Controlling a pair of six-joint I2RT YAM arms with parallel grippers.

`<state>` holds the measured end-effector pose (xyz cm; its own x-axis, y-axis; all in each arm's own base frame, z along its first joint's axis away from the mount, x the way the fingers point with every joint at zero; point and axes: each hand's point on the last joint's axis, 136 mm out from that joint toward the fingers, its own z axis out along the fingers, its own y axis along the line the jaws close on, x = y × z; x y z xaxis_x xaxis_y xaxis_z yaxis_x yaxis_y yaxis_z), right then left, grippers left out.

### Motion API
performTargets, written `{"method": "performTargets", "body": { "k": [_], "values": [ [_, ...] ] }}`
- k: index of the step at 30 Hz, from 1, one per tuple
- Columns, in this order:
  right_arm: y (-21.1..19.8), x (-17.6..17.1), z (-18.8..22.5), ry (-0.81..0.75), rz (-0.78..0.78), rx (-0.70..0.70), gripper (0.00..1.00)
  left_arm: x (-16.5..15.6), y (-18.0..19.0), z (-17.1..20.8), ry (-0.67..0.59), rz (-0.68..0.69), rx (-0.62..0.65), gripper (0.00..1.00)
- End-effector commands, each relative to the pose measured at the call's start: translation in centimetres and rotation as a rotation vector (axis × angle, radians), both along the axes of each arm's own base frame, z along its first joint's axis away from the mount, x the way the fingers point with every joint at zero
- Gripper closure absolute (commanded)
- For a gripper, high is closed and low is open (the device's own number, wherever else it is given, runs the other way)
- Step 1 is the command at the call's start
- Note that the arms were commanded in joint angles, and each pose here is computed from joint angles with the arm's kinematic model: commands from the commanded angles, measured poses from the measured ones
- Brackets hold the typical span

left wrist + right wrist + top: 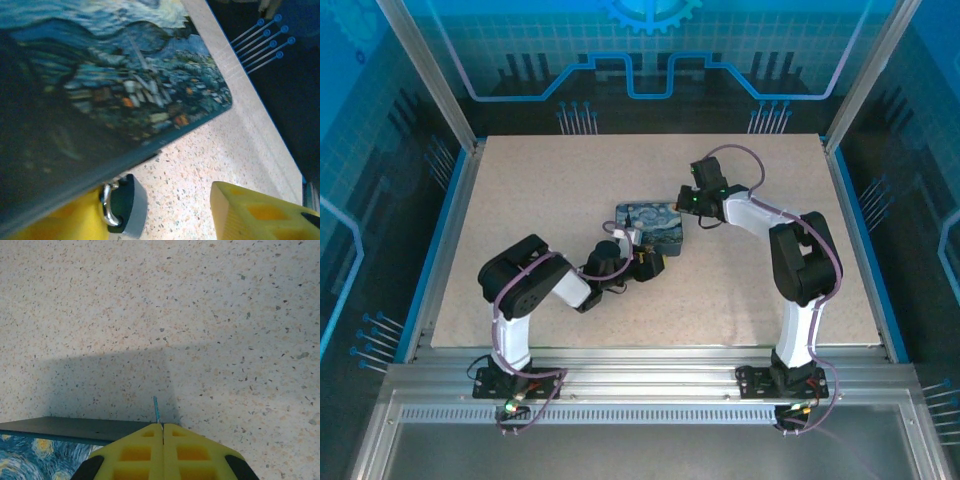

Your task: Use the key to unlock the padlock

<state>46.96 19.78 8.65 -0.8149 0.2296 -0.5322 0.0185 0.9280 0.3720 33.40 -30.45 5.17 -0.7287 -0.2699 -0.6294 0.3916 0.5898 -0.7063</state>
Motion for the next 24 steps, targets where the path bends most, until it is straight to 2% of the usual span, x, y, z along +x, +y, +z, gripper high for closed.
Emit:
{"method": "performTargets", "body": {
  "k": [1, 5, 8, 11, 14, 16, 18, 24],
  "values": [
    [1.1, -1.2, -0.1, 0.018, 0.036, 0.011, 1.00, 0.9, 0.3, -0.1, 0.018, 0.014, -0.010, 0.52],
    [1.3, -1.3, 0.0, 0.018, 0.037, 0.020, 1.00, 1.0, 1.3, -0.4, 0.025, 0.037, -0.035, 0.54],
    [1.8, -1.4, -0.2, 0.019, 0.048, 0.021, 1.00, 0.8, 1.2, -0.5, 0.031, 0.023, -0.073, 0.48],
    [2.1, -1.6, -0.4, 0.023, 0.051, 0.021, 1.00, 0.7, 0.8, -0.5, 0.041, 0.003, -0.089, 0.47],
    [2.2, -1.7, -0.5, 0.025, 0.048, 0.024, 1.00, 0.7, 0.7, -0.5, 0.035, 0.004, -0.101, 0.39],
    [2.2, -1.7, -0.5, 0.025, 0.047, 0.023, 1.00, 0.8, 0.8, -0.6, 0.031, 0.011, -0.095, 0.37],
    [2.1, -1.7, -0.5, 0.024, 0.046, 0.020, 1.00, 1.0, 0.9, -0.6, 0.033, 0.016, -0.094, 0.38],
    [2.0, -1.7, -0.2, 0.019, 0.046, 0.015, 1.00, 1.0, 2.4, -1.1, 0.051, 0.063, -0.093, 0.52]
  ]
}}
